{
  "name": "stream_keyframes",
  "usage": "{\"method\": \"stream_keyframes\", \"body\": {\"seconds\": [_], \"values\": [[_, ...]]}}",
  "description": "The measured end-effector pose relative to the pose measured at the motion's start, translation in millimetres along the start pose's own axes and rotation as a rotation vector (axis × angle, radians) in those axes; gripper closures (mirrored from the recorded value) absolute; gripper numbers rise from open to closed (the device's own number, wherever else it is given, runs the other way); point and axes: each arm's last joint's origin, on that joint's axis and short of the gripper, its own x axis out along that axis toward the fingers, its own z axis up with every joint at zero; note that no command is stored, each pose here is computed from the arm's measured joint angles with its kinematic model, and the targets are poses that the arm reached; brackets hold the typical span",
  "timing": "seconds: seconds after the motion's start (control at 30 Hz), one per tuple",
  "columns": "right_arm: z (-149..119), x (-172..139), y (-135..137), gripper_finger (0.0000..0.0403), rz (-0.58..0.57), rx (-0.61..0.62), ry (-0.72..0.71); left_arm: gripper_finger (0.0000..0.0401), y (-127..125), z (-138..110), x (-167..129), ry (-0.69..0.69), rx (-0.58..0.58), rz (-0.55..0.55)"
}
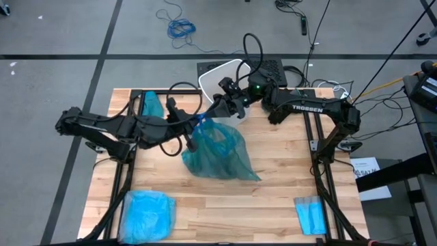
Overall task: Place trash/remove bag and relplace
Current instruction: Close the blue trash bag
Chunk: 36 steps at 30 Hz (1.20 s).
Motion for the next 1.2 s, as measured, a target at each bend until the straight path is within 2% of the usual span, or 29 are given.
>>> {"method": "stream_keyframes", "body": {"seconds": [0.17,0.47,0.63,0.8,1.0,1.2], "values": [[-0.5,0.7,0.4,0.0403,0.002,0.001,0.002,0.039,4.1,-0.9,5.1,0.011,0.017,-0.019],[-4.7,5.4,3.8,0.0403,0.018,0.017,0.019,0.028,4.8,-1.0,5.8,0.014,0.013,-0.026],[-7.3,8.0,5.9,0.0403,0.034,0.027,0.039,0.0239,5.3,-5.1,5.6,0.049,-0.031,-0.014],[-10.4,11.2,8.4,0.0403,0.05,0.038,0.057,0.023,5.0,-2.5,5.6,0.026,-0.031,-0.019],[-13.0,14.1,10.6,0.0403,0.058,0.038,0.064,0.023,8.4,11.7,7.9,-0.096,-0.004,-0.032],[-10.2,13.7,14.2,0.0402,0.083,0.019,0.045,0.0236,14.9,15.1,13.6,-0.127,-0.035,-0.13]]}}
